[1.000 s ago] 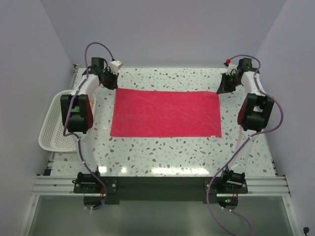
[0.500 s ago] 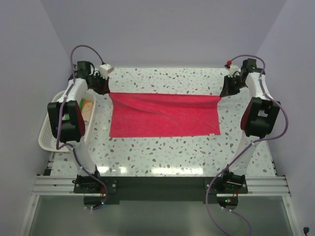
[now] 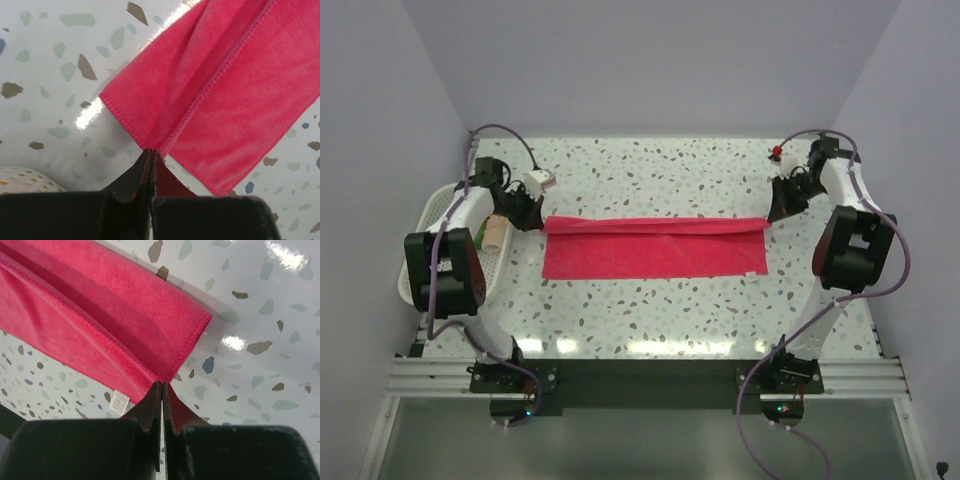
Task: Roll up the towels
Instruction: Fold the towel
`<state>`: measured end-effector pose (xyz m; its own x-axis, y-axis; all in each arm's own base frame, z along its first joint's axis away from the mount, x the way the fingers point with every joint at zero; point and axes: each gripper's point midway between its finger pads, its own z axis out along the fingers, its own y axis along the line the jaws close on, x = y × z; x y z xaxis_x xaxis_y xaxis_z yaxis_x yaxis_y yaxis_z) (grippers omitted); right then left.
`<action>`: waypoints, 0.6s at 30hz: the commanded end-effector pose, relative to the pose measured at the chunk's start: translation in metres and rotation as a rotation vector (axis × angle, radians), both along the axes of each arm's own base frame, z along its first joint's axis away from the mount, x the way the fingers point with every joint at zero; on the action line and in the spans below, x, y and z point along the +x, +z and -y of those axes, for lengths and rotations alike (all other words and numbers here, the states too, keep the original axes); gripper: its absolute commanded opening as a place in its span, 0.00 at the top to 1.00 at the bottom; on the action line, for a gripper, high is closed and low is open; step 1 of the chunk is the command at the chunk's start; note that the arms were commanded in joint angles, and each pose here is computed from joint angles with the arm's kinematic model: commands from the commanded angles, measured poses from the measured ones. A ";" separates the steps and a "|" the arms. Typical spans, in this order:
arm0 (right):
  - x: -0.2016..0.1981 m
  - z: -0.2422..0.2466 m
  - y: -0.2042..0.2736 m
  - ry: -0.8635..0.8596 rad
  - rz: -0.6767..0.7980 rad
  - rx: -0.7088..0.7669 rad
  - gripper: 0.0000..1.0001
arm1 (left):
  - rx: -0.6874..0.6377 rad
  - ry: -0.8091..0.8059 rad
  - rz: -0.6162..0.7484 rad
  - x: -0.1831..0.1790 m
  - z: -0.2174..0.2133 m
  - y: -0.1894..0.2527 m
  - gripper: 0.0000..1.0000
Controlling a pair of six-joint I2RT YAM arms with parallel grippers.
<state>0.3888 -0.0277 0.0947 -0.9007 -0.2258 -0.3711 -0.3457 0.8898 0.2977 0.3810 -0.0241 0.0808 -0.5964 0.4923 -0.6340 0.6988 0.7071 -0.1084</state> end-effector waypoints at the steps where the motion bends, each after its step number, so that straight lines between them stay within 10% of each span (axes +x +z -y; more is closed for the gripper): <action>1: -0.019 0.007 0.009 0.039 0.002 -0.043 1.00 | 0.006 -0.045 0.006 -0.019 0.000 -0.001 1.00; 18: -0.039 0.007 0.018 0.075 -0.032 -0.016 1.00 | -0.013 -0.039 -0.026 -0.033 0.004 0.012 1.00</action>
<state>0.3553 -0.0334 0.0810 -0.9181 -0.2671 -0.2928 -0.3571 0.8778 0.3193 0.3498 -0.0269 0.0623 -0.6412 0.4983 -0.5835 0.6961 0.6977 -0.1692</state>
